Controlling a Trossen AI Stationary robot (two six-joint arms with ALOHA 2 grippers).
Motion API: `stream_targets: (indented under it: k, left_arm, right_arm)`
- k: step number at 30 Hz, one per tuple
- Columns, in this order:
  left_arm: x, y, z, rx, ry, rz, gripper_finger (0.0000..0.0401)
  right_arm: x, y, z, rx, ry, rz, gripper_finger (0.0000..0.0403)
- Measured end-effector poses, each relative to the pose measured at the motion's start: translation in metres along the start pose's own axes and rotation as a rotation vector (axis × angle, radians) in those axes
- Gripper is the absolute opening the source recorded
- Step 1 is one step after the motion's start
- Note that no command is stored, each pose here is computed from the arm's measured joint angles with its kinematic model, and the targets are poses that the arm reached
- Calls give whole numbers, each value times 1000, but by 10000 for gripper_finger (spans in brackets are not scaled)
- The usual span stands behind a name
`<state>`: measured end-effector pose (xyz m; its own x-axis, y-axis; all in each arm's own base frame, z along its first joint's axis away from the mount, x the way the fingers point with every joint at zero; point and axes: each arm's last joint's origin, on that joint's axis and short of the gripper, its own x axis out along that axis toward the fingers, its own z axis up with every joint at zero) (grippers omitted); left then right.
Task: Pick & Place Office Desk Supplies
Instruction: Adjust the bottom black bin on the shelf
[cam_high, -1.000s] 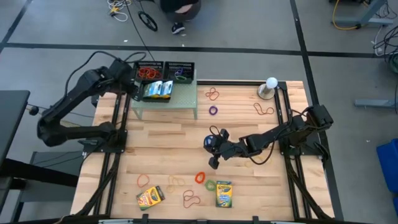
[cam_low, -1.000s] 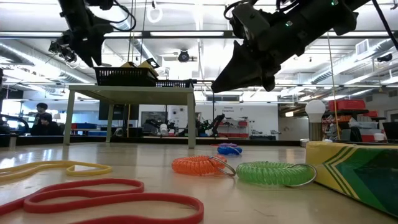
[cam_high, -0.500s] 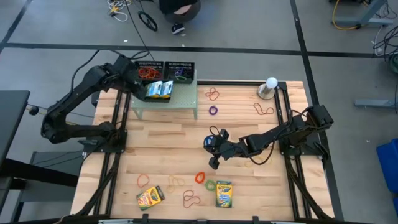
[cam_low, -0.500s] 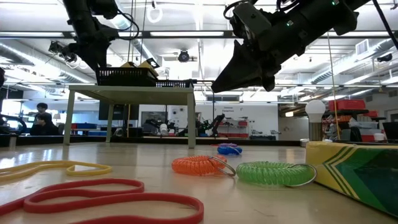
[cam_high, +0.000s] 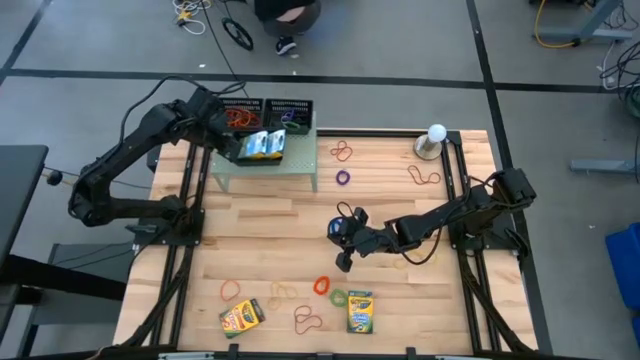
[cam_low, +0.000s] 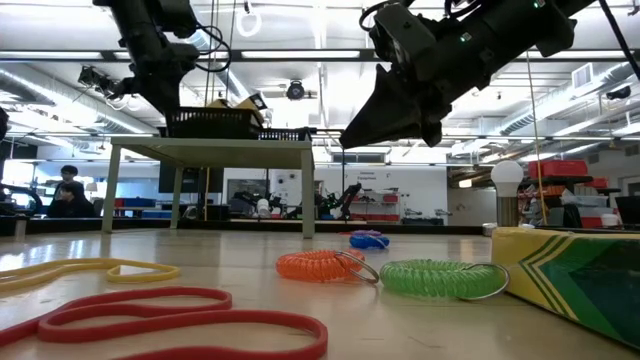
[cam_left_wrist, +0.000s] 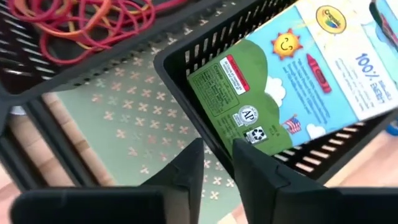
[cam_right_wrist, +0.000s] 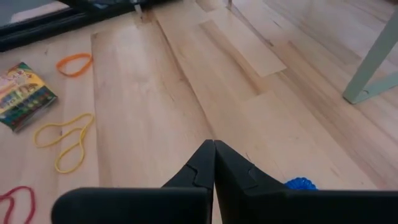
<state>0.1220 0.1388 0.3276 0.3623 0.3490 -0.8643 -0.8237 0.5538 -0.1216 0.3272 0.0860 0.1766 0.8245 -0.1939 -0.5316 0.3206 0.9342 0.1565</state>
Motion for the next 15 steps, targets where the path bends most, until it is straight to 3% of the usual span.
stream_targets:
  k: [5, 9, 15]
  left_arm:
    - [0, 0, 1, 23, -7, -11, 66]
    - [0, -1, 2, 30, -18, -13, 59]
    - [0, -1, 2, 34, -21, -16, 58]
  right_arm:
    - [-13, -9, 25, 27, -82, -3, 9]
    - [-17, -40, 76, 32, -180, -75, 6]
    - [4, -80, 143, -139, -184, -125, 5]
